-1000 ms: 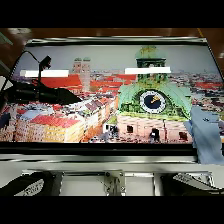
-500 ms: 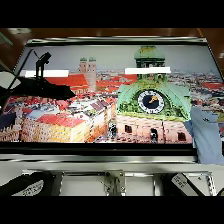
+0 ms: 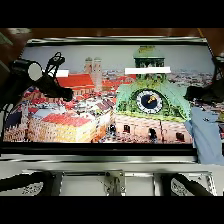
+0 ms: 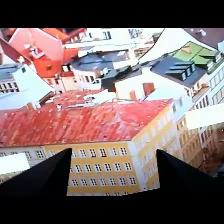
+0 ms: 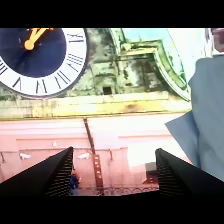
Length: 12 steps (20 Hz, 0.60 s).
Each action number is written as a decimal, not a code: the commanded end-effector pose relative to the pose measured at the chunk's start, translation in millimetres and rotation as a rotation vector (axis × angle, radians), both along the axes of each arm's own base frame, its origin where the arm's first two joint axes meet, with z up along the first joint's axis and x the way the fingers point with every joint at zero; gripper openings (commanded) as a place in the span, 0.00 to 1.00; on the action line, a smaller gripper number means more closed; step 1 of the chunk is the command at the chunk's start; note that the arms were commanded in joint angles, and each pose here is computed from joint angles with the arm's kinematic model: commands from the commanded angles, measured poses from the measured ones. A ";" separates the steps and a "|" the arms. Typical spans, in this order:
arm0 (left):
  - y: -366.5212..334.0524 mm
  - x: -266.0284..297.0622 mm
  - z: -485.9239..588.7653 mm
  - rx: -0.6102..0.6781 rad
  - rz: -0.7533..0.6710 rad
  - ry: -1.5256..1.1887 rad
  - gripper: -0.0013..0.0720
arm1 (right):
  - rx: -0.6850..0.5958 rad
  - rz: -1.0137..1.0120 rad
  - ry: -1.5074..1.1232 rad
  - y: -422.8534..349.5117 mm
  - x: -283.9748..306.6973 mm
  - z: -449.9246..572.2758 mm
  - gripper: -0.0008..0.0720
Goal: Fold the shirts.
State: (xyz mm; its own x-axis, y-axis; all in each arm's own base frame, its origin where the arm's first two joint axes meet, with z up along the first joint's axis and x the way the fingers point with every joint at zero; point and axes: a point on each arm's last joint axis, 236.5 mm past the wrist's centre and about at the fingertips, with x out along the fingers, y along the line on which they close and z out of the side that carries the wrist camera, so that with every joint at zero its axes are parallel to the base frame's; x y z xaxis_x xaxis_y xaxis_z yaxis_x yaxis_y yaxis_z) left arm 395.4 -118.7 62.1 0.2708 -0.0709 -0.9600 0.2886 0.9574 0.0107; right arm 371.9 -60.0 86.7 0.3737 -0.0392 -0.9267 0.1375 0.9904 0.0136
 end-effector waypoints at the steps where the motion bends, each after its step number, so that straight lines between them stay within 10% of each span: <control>1: 7.8 -3.7 -4.9 0.048 0.008 0.032 0.84 | -0.025 0.087 0.028 31.8 4.3 -7.6 0.87; 12: -8.2 -2.2 -5.4 -0.018 0.001 0.030 0.84 | -0.022 0.099 0.021 37.1 6.1 -7.1 0.87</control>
